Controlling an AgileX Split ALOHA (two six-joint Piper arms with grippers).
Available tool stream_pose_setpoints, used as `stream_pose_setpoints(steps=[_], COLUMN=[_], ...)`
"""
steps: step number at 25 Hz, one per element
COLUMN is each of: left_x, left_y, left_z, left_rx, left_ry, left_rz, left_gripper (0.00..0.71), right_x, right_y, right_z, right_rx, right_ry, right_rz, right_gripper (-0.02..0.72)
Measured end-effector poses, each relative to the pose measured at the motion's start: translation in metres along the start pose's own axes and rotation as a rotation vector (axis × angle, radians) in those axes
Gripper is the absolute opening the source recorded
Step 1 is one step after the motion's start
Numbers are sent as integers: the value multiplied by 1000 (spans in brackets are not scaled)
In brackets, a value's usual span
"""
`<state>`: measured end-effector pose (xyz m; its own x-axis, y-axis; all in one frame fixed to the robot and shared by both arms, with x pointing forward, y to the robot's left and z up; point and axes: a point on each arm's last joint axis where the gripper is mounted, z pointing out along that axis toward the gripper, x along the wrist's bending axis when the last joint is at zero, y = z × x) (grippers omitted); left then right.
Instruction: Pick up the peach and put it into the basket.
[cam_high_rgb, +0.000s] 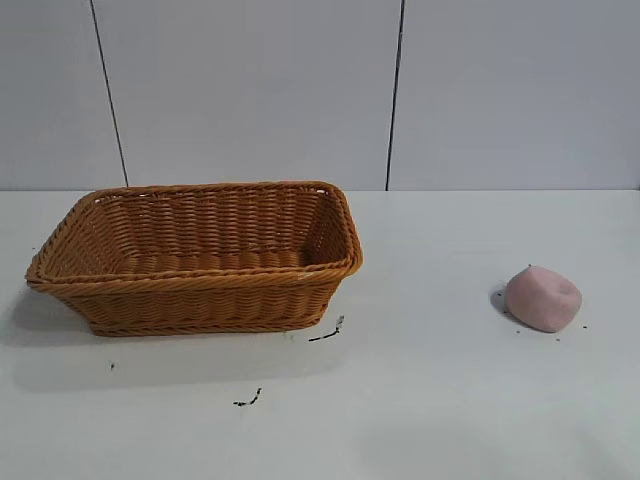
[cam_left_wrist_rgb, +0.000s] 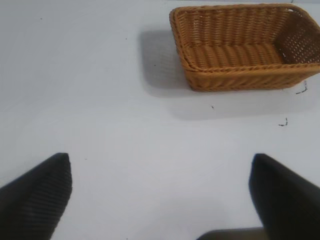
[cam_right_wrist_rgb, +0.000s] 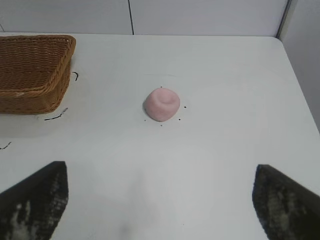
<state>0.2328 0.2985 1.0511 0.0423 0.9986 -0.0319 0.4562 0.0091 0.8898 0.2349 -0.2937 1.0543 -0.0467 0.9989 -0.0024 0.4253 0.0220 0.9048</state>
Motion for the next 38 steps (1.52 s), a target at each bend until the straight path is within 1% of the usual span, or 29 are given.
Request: stream_pose_setpoints(steps=[11,15,19,23,28,29,31,35,38], left_x=[0,0,0,0,0,0,0,0,0], left_y=[0,0,0,0,0,0,0,0,0], left_z=[0,0,0,0,0,0,0,0,0], left_rx=[0,0,0,0,0,0,0,0,0], left_ry=[0,0,0,0,0,0,0,0,0], left_rz=[0,0,0,0,0,0,0,0,0], left_gripper=[693,693,693,693,693,693,693,693,693], right_x=[0,-1,-4,-8,-13,-14,-16,-19,-20], right_y=[1,21,57,92,122,127,131,135,131], right_z=[2,16,46,94,175,190,225,287,323], right_rx=[11,112,233,387,586,610,679,769,818], right_ry=[0,3,4,6,11,12,16,22,28], right_rz=[2,8,21,29,40,39,37,34,30], right_gripper=[695,695,695,695,695,695,695,695,695])
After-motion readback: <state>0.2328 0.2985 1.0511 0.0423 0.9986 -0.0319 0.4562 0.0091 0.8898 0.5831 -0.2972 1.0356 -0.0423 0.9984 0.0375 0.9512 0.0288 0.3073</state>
